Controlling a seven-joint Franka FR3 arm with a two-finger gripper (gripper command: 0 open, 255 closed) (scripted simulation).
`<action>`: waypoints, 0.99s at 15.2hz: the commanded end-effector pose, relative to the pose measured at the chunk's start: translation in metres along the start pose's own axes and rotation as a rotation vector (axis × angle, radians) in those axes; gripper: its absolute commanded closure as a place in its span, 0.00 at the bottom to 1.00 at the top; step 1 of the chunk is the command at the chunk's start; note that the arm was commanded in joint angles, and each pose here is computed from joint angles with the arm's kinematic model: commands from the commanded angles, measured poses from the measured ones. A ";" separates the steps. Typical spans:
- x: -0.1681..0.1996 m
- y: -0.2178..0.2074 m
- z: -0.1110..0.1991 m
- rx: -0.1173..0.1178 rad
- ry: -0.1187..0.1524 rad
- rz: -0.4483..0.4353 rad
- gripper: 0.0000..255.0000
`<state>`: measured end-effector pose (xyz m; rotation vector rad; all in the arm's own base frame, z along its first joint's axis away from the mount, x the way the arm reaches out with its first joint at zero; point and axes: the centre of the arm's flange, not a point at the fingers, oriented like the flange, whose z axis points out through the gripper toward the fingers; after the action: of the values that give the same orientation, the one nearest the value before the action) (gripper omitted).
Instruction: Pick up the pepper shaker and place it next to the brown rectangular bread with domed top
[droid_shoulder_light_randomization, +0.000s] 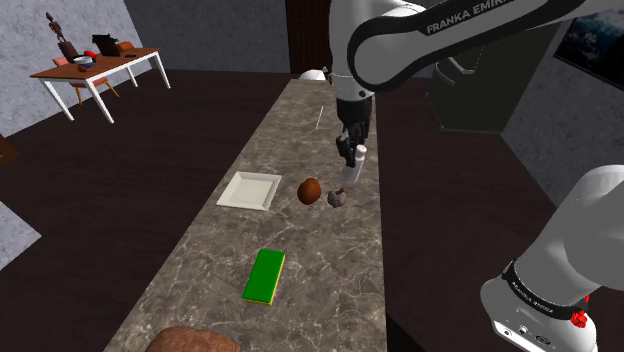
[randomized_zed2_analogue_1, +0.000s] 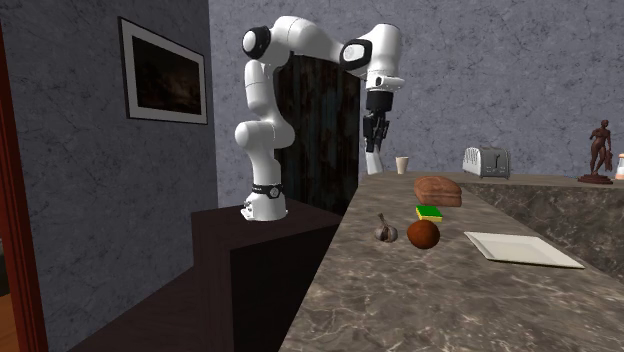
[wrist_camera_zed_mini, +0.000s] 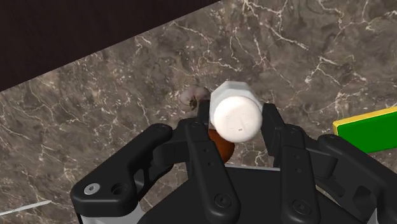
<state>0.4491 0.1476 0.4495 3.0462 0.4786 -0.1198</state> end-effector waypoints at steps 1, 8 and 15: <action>0.002 -0.027 -0.001 0.000 0.000 0.001 1.00; -0.001 -0.119 -0.005 0.000 0.000 0.001 1.00; -0.004 -0.211 -0.009 0.000 0.000 0.001 1.00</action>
<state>0.3866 0.3362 0.4490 3.0459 0.4788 -0.1196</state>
